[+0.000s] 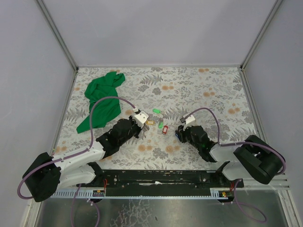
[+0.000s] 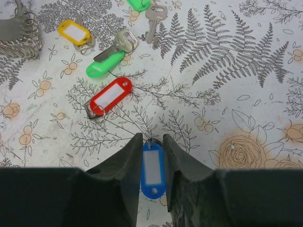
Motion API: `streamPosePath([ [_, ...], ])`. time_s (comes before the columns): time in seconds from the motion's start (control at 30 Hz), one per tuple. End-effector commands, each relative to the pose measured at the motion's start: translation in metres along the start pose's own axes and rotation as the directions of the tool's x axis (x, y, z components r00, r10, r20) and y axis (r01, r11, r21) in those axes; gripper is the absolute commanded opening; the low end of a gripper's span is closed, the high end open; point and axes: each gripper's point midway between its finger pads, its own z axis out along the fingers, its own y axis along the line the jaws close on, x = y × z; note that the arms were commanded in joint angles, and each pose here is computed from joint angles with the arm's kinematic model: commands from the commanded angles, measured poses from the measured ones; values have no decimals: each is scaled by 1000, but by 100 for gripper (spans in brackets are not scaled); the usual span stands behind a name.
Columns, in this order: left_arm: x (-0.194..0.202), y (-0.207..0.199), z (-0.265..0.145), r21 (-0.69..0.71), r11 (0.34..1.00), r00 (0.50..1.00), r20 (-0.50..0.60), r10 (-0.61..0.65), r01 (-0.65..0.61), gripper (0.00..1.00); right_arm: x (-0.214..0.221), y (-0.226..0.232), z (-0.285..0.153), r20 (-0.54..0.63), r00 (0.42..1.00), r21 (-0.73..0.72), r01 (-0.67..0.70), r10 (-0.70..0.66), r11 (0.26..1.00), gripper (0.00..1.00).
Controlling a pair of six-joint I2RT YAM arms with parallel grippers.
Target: Put the keys on the keyring
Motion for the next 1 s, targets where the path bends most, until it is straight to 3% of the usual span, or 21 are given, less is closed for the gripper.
streamPosePath([
  [0.0,-25,2,3,-6,1000,995,93,-22,23,0,-18,3,6,80,997,-2,6,-5,1000,30],
  [0.97,-26,1,3,-1,1000,995,95,-23,24,0,5,7,9,5,1000,-27,0,0,1000,20],
])
